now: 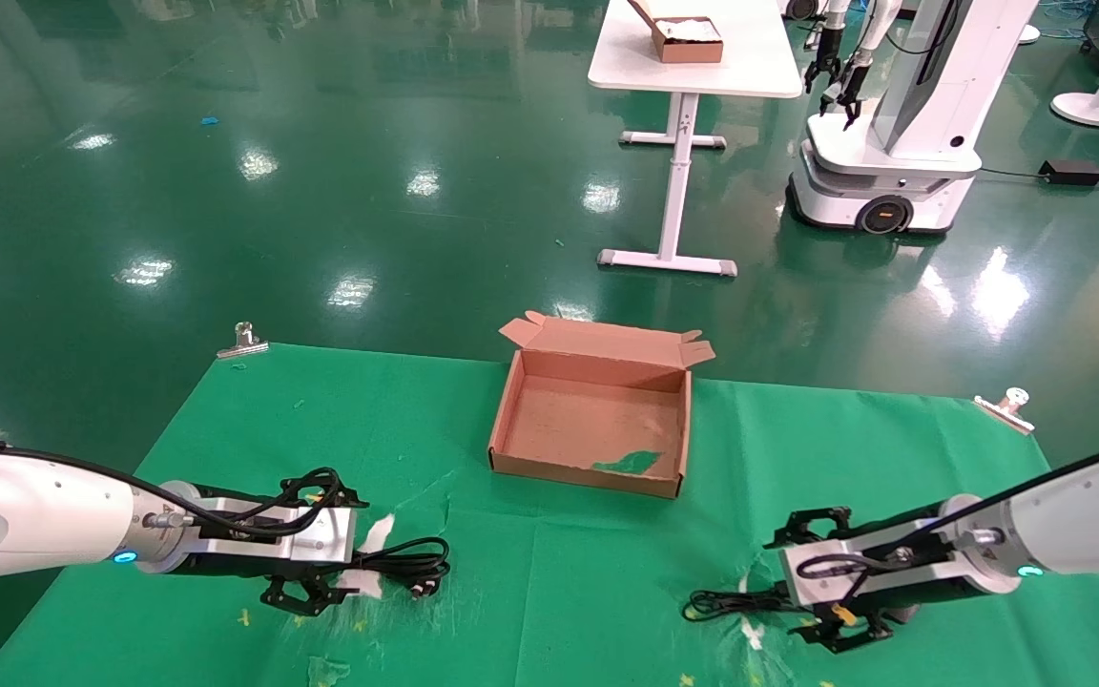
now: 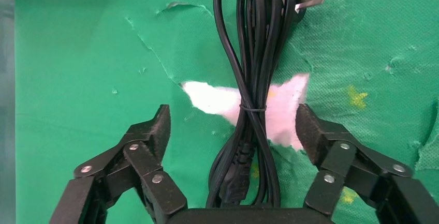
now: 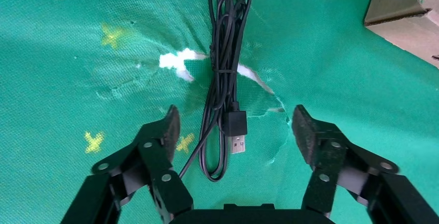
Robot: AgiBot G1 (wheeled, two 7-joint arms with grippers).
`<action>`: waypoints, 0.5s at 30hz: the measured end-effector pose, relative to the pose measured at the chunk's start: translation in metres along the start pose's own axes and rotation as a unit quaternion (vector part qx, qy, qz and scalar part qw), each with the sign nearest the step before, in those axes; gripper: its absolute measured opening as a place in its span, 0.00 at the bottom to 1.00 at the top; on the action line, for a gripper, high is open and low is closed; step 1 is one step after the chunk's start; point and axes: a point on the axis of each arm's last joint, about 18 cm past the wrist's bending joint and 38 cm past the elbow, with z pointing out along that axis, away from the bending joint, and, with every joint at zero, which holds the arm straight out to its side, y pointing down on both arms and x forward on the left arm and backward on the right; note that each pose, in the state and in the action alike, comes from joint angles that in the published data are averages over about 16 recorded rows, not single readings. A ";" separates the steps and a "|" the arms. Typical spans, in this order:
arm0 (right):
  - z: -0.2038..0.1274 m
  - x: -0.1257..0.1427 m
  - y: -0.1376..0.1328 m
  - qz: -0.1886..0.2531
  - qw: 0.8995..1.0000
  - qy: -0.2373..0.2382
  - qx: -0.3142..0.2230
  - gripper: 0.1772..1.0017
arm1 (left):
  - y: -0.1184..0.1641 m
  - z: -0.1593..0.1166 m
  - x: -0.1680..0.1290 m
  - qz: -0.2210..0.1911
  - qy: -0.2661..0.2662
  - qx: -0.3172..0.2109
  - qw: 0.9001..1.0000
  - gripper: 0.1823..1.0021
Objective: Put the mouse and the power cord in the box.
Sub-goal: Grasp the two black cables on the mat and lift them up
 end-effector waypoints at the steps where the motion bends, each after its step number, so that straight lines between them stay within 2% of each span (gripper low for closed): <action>1: 0.000 0.000 0.000 0.000 1.000 0.000 0.000 0.81 | 0.000 0.000 0.000 0.000 0.000 0.000 1.000 0.89; 7: 0.000 0.000 0.000 0.000 1.000 0.000 0.000 0.68 | -0.001 0.000 0.000 -0.001 0.000 0.001 1.000 0.78; 15: 0.000 0.000 0.000 -0.001 1.000 -0.001 0.000 0.47 | -0.001 0.000 0.000 -0.002 0.000 0.002 1.000 0.56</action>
